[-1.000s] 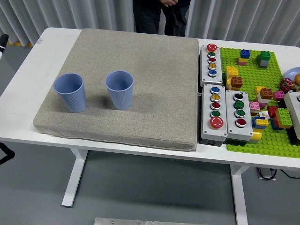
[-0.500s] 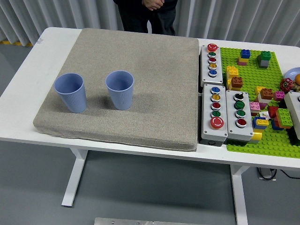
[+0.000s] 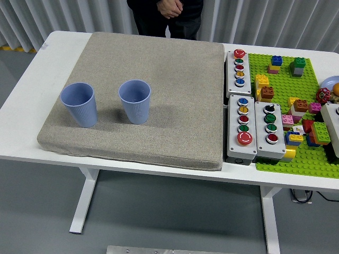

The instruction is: Pick cup pour cup place

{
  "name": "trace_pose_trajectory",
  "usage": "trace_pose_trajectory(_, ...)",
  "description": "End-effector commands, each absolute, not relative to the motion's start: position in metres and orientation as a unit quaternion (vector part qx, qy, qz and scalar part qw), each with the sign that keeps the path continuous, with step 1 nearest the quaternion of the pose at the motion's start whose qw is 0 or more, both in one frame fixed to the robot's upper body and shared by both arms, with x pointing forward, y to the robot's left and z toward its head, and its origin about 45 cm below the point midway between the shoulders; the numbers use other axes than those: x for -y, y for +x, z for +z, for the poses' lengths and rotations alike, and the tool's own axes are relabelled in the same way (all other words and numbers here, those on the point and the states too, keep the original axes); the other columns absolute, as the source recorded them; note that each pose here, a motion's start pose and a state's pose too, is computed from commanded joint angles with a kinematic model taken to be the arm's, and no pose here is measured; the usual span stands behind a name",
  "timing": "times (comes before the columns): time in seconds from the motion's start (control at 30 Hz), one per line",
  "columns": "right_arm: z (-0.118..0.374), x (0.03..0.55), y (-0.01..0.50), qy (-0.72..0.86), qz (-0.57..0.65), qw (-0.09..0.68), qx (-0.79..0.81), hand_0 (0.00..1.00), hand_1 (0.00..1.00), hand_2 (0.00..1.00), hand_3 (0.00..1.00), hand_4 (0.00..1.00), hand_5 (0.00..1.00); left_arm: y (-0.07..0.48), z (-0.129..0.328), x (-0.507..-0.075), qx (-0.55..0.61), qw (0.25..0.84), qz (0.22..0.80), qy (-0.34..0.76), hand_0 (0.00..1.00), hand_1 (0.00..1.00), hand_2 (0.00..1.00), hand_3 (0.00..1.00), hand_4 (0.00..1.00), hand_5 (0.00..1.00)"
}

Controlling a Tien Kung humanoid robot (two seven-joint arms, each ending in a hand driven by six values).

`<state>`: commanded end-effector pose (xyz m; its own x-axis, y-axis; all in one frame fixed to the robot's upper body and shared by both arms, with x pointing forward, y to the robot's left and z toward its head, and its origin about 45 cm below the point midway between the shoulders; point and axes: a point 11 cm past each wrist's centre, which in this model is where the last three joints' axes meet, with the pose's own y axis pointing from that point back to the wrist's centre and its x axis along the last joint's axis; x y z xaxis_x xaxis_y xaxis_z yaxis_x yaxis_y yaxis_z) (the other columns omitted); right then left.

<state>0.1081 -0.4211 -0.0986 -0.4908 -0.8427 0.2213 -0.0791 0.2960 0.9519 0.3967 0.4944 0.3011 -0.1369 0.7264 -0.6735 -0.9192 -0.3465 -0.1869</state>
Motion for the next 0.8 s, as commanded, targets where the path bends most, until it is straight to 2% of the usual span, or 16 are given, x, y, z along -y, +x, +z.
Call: trace_pose_trajectory(0.8, -0.101, 0.42, 0.101, 0.322, -0.499, 0.388, 0.705, 0.723, 0.69, 0.739, 0.697, 0.31, 0.281, 0.392, 0.289, -0.494, -0.132, 0.555, 0.754, -0.325, 0.89, 0.869, 0.946, 0.976, 0.836, 0.998)
